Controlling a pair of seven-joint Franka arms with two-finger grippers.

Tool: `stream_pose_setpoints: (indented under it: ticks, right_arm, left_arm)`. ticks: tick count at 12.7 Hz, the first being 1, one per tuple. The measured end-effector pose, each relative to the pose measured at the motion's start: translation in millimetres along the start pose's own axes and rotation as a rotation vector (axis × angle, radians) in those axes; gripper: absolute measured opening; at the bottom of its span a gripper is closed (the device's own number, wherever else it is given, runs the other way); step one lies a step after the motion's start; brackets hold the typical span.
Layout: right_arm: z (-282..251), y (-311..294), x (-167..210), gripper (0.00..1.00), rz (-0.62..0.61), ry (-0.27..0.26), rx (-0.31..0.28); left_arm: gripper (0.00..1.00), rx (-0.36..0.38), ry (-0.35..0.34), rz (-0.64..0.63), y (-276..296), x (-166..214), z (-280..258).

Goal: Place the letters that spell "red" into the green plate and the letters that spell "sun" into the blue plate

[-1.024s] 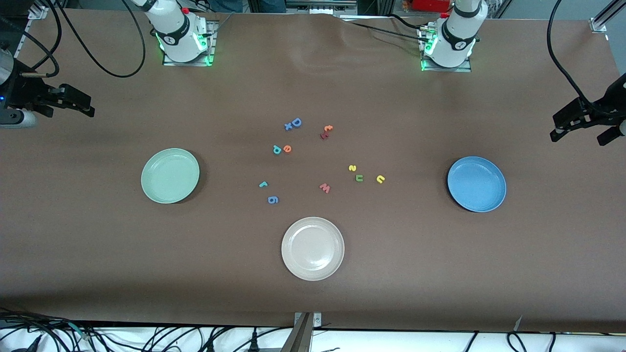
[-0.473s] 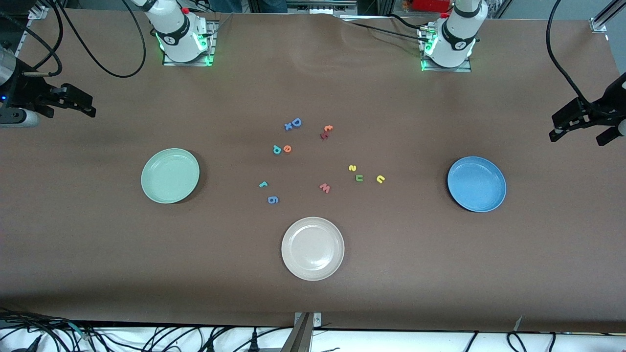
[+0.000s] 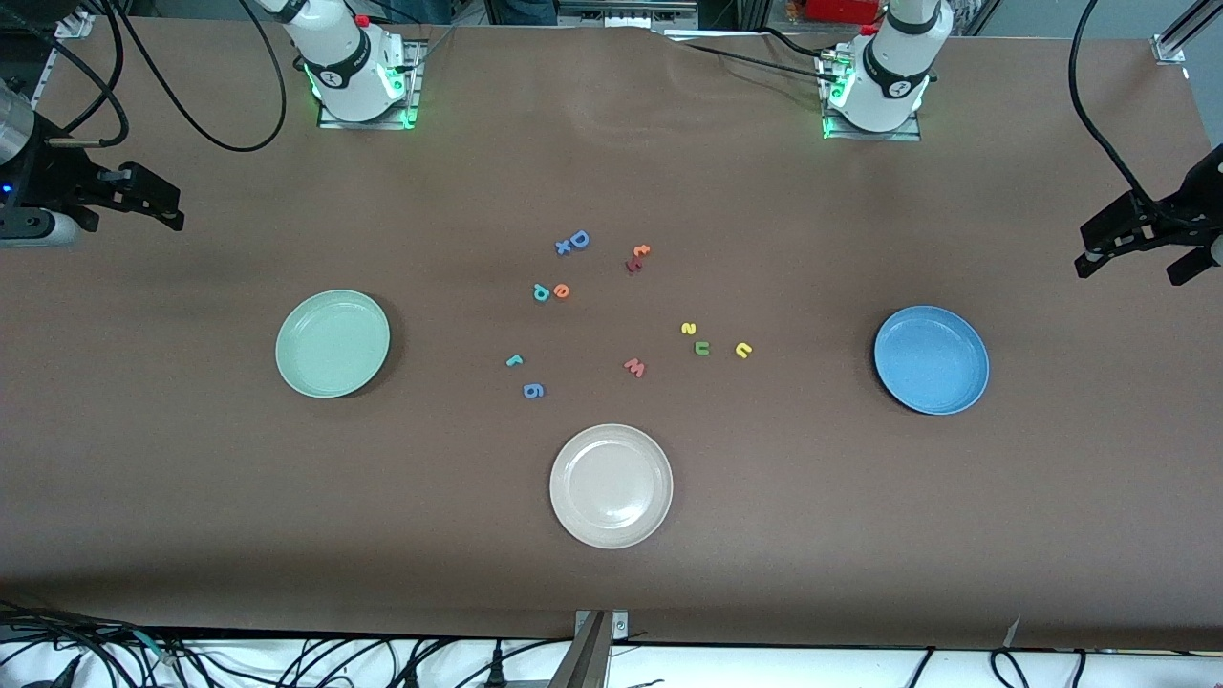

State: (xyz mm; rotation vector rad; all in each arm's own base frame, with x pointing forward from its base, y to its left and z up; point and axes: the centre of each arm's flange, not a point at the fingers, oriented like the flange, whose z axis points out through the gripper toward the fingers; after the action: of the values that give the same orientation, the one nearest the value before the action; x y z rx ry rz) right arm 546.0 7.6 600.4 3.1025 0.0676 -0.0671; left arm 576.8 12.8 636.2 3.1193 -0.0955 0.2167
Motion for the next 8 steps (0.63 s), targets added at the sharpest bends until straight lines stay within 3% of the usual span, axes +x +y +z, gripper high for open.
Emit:
stream_pose_setpoints:
  ticks: [8]
  right_arm:
    - [0.3,8.6,-2.2,1.00,0.065,-0.016,-0.006]
  left_arm:
    - [1.00,-0.001,-0.012,-0.007,-4.3,3.1,8.6]
